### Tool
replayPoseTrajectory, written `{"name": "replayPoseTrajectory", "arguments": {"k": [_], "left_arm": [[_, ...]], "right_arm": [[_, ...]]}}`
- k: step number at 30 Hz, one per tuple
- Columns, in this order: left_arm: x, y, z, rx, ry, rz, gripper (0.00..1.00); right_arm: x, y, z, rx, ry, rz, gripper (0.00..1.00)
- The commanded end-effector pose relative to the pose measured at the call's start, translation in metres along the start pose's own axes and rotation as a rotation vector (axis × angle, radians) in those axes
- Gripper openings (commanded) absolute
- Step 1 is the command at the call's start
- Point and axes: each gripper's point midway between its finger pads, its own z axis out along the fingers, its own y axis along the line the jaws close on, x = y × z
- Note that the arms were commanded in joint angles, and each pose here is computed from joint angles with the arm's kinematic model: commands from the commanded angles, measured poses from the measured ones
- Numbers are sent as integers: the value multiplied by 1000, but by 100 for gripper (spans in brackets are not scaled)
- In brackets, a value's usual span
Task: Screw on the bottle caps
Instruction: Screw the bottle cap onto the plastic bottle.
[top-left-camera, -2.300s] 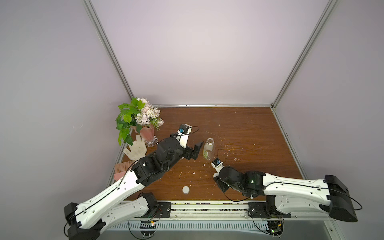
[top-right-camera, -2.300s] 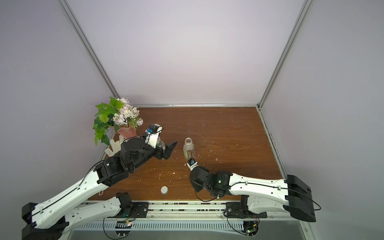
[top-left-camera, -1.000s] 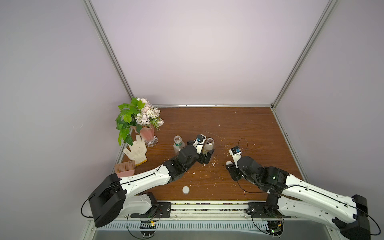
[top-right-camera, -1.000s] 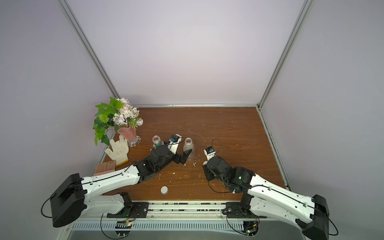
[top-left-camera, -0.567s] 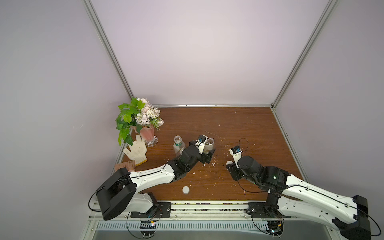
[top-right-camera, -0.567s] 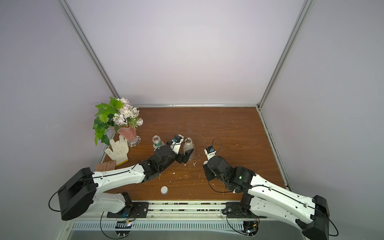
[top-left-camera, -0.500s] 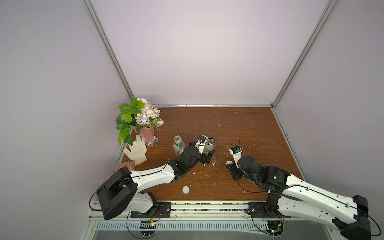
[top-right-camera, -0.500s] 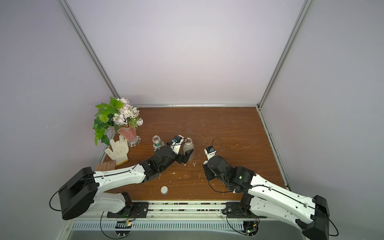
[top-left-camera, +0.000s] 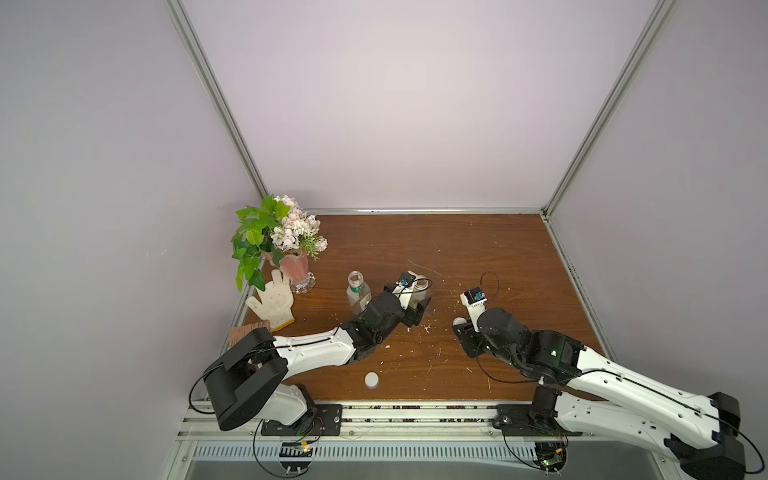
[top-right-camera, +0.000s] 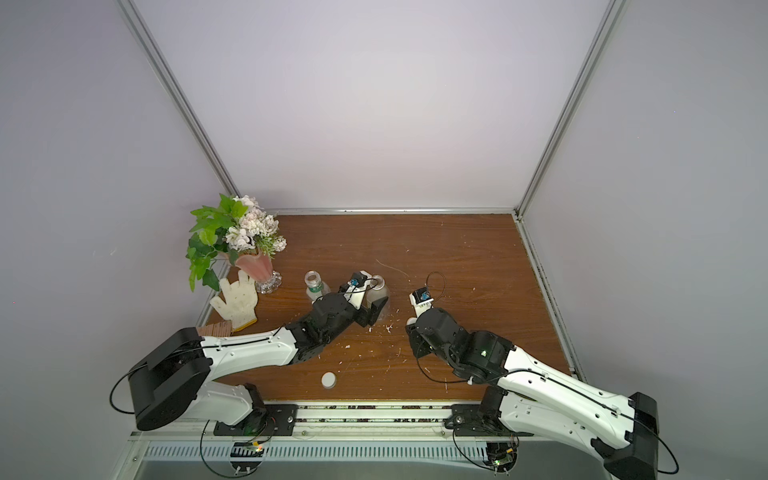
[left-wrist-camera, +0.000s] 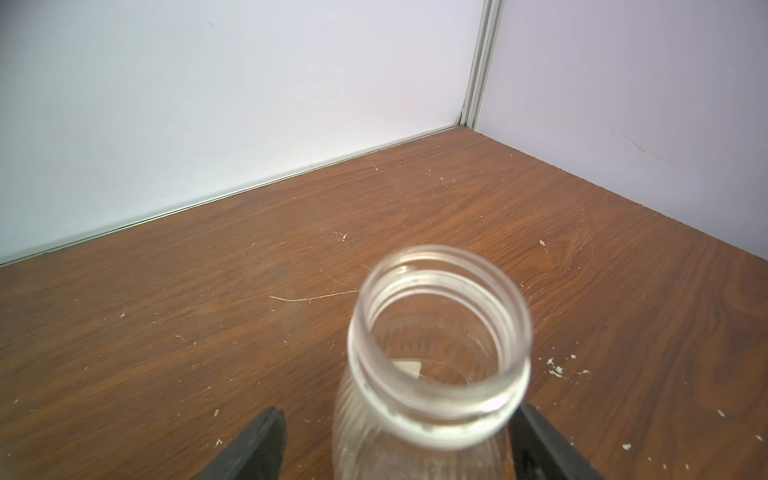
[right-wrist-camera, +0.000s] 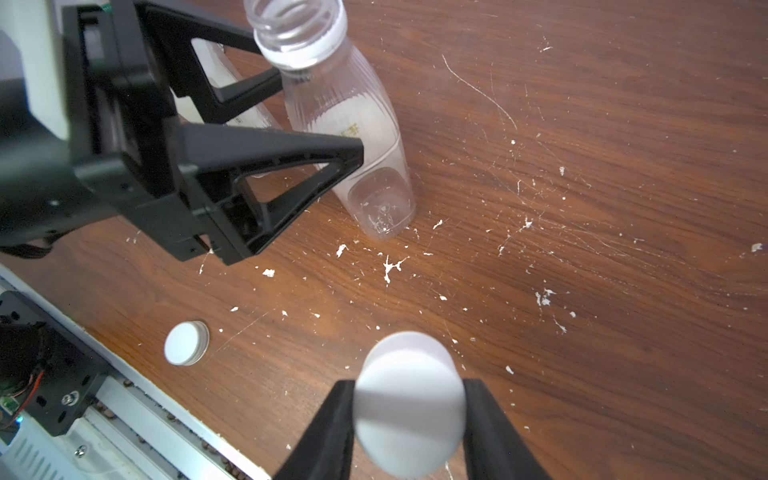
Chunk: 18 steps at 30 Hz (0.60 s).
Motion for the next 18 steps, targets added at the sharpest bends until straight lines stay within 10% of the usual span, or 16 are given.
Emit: {"name": "replayPoseTrajectory", "arguments": {"k": [1, 18], "left_arm": [[-2, -8, -1, 33, -25, 19, 78], [0, -31, 2, 146, -53, 48, 64]], "right_arm": [[-18, -5, -12, 22, -47, 28, 41], [-39, -16, -18, 70, -80, 75, 41]]}}
